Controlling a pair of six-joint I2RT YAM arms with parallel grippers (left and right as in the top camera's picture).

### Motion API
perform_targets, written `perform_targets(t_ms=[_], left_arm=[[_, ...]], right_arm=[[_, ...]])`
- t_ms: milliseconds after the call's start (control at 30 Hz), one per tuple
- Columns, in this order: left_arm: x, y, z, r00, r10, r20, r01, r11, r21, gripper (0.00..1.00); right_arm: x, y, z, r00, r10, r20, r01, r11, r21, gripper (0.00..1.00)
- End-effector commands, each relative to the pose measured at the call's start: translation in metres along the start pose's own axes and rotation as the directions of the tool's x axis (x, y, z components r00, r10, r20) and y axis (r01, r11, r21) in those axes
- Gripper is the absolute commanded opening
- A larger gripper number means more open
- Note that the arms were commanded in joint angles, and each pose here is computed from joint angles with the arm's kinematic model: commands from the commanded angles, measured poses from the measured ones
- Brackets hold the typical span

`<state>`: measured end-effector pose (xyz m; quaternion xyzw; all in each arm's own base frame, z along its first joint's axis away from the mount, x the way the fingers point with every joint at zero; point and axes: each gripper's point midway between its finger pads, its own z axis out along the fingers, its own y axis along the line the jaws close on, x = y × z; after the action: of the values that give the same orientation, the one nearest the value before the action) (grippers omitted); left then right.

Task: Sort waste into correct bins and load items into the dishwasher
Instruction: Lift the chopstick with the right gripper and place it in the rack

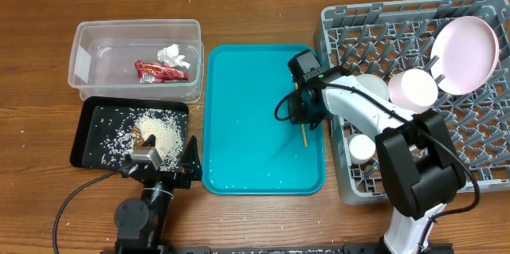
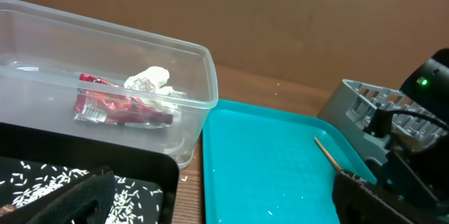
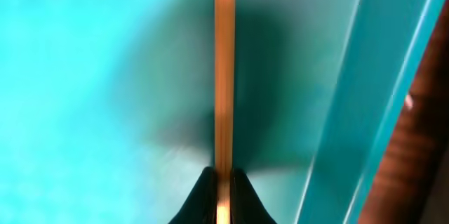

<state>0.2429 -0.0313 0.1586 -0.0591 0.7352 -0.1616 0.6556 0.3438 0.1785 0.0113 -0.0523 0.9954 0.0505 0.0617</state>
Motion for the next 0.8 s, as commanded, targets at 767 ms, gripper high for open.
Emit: perform_targets(t_ms=[767], left_arm=[[0.0, 0.0, 0.0, 1.0, -0.006, 0.006, 0.005, 1.0, 0.006, 1.0]], right_arm=[[-0.061, -0.086, -0.104, 0.973, 0.039, 0.226, -0.042, 0.999, 0.007, 0.36]])
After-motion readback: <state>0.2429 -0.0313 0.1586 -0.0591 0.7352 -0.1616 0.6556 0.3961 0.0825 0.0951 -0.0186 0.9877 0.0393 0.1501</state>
